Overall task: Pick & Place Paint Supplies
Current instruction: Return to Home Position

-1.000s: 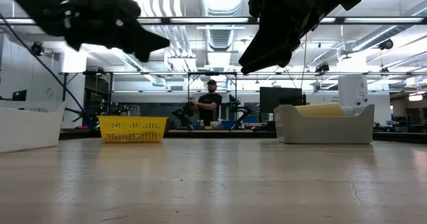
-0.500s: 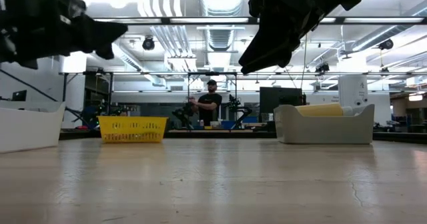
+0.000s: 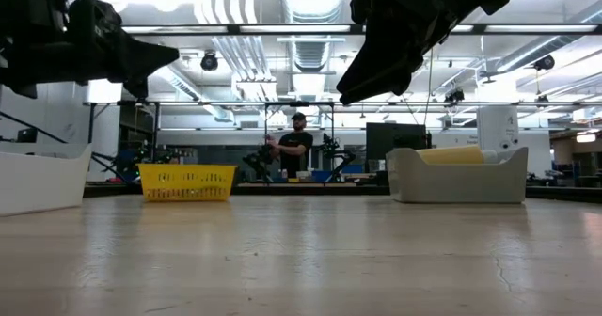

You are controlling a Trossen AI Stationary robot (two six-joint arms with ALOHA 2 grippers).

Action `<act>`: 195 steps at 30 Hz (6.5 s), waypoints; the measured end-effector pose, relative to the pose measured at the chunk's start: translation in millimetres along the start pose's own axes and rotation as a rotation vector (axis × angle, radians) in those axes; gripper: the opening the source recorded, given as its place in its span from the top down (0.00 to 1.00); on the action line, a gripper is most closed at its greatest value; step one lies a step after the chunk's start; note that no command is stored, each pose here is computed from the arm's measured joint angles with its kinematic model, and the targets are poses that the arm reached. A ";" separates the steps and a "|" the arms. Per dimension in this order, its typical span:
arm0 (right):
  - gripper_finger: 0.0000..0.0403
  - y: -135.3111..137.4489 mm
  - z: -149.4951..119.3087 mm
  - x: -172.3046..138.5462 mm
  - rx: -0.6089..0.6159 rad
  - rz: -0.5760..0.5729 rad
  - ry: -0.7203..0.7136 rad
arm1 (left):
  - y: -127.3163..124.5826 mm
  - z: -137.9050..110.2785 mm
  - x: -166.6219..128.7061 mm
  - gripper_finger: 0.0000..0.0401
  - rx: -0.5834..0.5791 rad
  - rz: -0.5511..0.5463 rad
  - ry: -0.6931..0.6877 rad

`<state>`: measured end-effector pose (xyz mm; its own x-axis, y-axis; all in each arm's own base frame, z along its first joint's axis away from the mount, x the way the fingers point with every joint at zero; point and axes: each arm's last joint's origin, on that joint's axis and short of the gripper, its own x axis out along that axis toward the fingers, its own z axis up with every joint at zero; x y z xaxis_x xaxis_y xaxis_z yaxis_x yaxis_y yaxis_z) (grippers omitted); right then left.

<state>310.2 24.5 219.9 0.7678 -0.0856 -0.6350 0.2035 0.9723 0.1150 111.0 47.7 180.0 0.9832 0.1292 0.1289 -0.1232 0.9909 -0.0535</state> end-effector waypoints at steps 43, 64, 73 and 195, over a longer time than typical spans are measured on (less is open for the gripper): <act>0.50 0.0 0.0 0.0 0.000 0.000 0.000 | -15.2 -13.6 -20.3 1.00 -0.029 0.130 0.117; 0.50 0.0 0.0 -0.1 0.000 0.000 0.000 | -14.2 -19.5 -17.1 1.00 -0.075 0.139 0.180; 0.50 0.0 0.1 0.0 0.019 0.001 -0.001 | -14.2 -19.5 -17.1 1.00 -0.075 0.139 0.180; 0.50 -54.3 -169.9 -128.3 0.005 0.465 -0.580 | -14.2 -19.5 -17.1 1.00 -0.075 0.138 0.180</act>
<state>97.4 19.6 165.3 0.9725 0.2324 -0.0147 -0.2194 0.9353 0.2776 98.5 30.7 159.2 0.9667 0.2481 -0.0633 -0.2546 0.9579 -0.1329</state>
